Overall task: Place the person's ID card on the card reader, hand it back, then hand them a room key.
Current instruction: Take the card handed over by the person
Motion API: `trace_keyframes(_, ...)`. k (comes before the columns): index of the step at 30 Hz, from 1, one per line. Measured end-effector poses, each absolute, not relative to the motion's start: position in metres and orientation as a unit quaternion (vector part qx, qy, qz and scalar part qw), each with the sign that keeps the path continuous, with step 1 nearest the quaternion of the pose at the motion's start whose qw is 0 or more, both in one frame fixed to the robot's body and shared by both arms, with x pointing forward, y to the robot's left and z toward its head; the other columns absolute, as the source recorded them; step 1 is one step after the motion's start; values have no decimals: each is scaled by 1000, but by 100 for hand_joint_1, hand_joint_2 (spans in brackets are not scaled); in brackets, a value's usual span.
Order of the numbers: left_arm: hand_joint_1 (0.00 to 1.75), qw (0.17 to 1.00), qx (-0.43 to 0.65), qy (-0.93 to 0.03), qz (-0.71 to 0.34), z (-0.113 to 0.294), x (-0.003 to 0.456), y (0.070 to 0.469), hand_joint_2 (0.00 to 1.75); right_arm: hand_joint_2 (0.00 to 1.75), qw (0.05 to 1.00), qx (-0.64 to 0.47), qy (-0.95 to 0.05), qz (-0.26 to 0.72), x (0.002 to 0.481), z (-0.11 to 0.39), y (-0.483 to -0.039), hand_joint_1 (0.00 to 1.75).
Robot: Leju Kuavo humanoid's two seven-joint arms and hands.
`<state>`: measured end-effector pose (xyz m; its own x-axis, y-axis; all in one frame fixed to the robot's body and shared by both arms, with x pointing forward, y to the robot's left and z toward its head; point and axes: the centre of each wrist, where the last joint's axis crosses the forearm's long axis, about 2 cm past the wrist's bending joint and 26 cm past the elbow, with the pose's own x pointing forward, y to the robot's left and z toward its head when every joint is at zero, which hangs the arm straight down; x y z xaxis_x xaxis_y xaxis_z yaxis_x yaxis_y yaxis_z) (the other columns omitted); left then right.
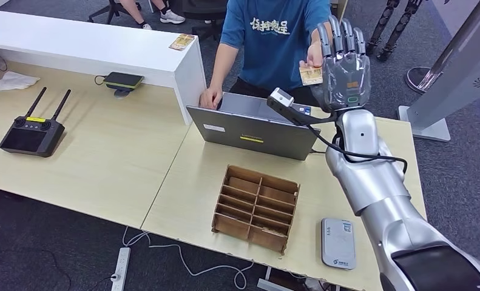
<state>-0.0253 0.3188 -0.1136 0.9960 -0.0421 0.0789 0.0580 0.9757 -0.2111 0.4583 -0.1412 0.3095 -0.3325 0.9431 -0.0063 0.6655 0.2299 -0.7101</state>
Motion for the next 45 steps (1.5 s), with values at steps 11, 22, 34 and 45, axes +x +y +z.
trace_keyframes(11, 0, 993, -109, -37, -25, -114, -25, 319, 0, 175, 219, -535, -749, 324, 459, 304, -146, 175)
trace_keyframes(22, 0, 993, -109, -37, -25, -114, -25, 318, 0, 175, 223, -527, -753, 324, 458, 300, -145, 175)
trace_keyframes(34, 0, 993, -110, -37, -25, -114, -25, 317, 0, 175, 227, -516, -762, 318, 454, 296, -144, 175)
trace_keyframes(45, 0, 991, -126, -40, 0, -114, -28, 303, 0, 175, 353, -333, -850, 206, 434, 278, -138, 175)
